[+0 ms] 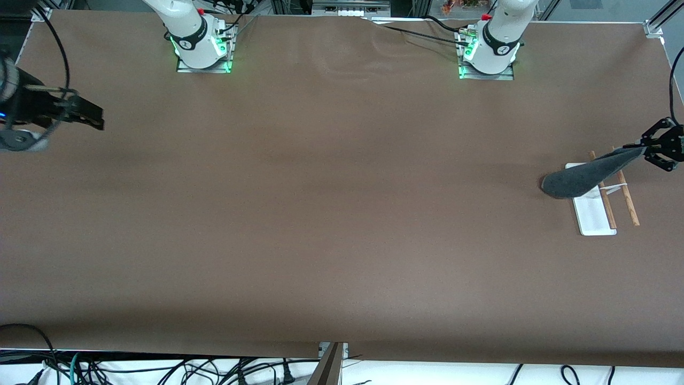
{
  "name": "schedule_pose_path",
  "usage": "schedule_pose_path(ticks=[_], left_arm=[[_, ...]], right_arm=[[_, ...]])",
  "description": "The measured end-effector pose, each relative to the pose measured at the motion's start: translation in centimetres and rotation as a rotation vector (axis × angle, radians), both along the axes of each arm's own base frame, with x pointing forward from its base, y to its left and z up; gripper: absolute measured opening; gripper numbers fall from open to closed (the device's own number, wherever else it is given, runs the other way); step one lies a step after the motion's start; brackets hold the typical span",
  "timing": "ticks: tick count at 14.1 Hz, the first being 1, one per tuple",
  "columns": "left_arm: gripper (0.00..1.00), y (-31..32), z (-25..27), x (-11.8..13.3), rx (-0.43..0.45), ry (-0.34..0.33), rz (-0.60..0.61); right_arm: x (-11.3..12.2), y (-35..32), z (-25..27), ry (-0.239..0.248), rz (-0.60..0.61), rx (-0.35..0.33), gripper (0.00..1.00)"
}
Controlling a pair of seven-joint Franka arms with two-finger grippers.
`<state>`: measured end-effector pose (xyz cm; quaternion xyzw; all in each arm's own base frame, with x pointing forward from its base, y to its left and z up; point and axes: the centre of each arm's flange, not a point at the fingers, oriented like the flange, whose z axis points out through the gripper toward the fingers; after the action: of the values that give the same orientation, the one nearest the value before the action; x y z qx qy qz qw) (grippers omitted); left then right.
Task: Pass towel and hang on rack
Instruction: 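Carry the towel with the left gripper over the wooden rods while the right gripper retracts, then lower the towel onto the wooden rods with the left gripper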
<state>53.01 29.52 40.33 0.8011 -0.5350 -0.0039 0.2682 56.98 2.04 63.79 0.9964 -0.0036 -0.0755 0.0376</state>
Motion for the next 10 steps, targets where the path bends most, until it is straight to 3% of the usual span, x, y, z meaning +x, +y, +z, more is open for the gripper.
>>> schedule_pose_path(ticks=[4, 10], left_arm=[[0.02, 1.9, 2.2, 0.3, 0.022, -0.036, -0.028], [0.02, 6.7, -1.9, -0.7, 0.015, -0.080, -0.079]], right_arm=[[-1.0, -3.9, 0.1, 0.014, 0.019, 0.008, 1.00], [-1.2, -3.5, -1.3, 0.063, 0.031, 0.011, 1.00]])
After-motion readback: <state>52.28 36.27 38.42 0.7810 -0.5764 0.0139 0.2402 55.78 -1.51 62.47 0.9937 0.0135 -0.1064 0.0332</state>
